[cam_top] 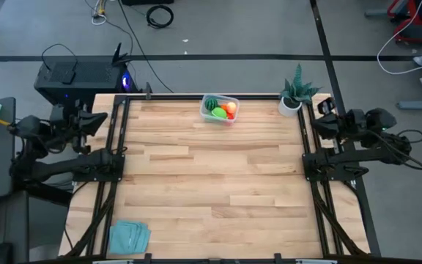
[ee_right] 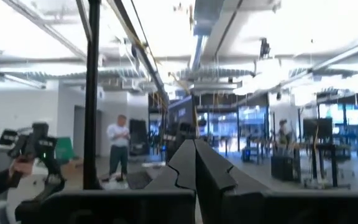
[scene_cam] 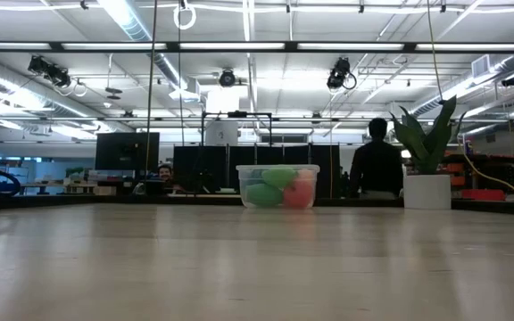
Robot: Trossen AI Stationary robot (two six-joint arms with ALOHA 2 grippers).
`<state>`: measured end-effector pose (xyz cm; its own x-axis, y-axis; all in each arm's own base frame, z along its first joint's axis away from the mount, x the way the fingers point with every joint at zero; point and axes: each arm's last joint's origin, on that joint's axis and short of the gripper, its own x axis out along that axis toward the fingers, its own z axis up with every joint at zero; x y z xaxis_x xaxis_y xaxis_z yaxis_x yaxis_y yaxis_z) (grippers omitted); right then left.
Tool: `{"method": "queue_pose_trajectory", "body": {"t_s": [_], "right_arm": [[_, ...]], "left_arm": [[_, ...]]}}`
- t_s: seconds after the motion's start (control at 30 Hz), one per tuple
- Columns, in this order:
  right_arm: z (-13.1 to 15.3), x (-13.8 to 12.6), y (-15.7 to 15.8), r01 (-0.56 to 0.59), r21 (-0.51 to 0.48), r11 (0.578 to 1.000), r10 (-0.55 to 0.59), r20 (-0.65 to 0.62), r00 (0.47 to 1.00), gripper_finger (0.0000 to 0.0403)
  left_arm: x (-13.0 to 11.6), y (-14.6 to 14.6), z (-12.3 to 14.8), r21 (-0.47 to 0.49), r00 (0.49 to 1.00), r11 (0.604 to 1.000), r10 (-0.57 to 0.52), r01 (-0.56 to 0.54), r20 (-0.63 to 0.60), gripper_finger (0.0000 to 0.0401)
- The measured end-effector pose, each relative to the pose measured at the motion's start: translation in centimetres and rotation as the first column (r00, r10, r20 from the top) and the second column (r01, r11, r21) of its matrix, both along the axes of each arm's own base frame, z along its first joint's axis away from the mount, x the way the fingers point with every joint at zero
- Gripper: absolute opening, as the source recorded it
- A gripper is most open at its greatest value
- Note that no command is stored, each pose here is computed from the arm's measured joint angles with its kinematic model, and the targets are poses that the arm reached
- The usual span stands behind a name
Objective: Pick and placing Produce into tupperware
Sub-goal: Return to Home Position
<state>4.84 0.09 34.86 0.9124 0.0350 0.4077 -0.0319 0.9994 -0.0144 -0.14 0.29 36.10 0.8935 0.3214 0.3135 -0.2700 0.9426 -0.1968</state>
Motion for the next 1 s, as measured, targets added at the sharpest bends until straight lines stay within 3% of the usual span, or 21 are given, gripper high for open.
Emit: {"method": "queue_pose_trajectory", "body": {"t_s": [0.13, 0.33, 0.7, 1.0], "right_arm": [[-0.3, -1.6, 0.0, 0.013, -0.023, 1.0, -0.011, 0.062, 0.998, 0.0002], [-1.9, -2.8, 0.0, 0.024, -0.022, 0.999, -0.022, 0.11, 0.994, 0.0005], [-3.9, -1.1, -0.2, 0.04, 0.073, 0.997, -0.043, 0.038, 0.998, 0.0004], [-8.6, 2.0, -0.2, 0.02, 0.111, 0.994, -0.026, 0.049, 0.998, 0.0004]], "left_arm": [[-1.4, -0.3, -1.0, 0.009, 0.999, 1.0, 0.0, -0.001, 0.032, 0.0003], [-1.5, -0.3, -1.6, 0.008, 0.998, 0.999, 0.037, -0.037, -0.041, 0.0004], [-0.5, 0.0, -2.8, -0.011, 0.994, 0.999, 0.035, -0.036, -0.101, 0.0004], [3.2, 0.8, -6.5, -0.043, 0.989, 0.999, 0.026, -0.032, -0.147, 0.0006]]}}
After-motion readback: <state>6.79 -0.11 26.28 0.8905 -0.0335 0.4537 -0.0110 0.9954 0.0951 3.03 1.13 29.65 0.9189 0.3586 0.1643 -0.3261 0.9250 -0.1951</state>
